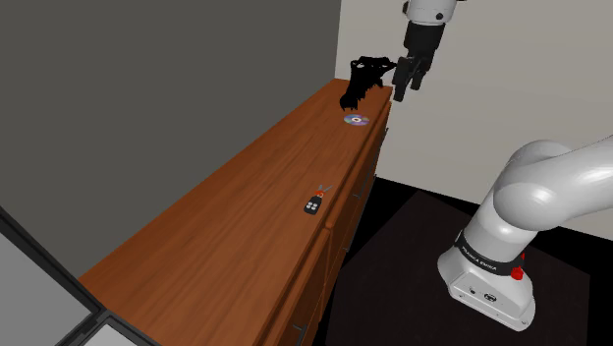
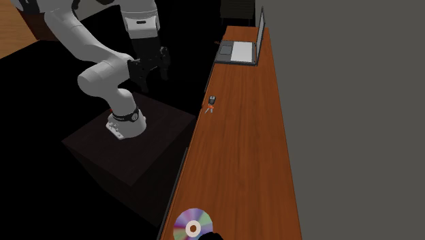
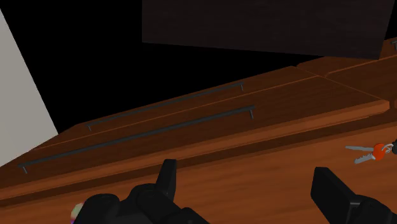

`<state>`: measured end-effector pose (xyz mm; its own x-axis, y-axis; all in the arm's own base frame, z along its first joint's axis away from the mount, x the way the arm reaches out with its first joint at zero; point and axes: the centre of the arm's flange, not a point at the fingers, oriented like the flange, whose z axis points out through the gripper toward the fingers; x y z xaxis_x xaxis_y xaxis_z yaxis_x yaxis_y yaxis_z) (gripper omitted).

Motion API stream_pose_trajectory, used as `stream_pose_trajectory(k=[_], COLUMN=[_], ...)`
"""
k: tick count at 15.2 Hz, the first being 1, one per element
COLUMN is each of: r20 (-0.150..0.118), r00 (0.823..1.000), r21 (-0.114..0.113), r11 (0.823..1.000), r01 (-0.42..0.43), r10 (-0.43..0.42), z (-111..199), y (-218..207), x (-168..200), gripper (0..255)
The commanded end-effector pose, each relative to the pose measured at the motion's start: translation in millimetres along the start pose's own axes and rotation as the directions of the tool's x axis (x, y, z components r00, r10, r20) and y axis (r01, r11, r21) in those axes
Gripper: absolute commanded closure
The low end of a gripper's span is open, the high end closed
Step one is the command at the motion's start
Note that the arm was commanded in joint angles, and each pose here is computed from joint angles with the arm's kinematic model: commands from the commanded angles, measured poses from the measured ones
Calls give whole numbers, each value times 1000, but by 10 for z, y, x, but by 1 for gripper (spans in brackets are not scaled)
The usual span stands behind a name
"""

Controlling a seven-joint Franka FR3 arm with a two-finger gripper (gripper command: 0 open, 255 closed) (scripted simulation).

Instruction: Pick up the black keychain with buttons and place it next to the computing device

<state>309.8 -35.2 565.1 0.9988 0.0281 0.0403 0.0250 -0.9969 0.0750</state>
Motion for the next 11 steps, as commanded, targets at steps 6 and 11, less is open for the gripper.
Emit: stream_pose_trajectory(k=[6, 11], r20=[6, 12], r00=[999, 996], r21=[15, 29], r11=[999, 995], r01=[-46, -92], r10=[46, 91], z=[335, 662], y=[-545, -1093], x=[33, 90], gripper=[0, 0])
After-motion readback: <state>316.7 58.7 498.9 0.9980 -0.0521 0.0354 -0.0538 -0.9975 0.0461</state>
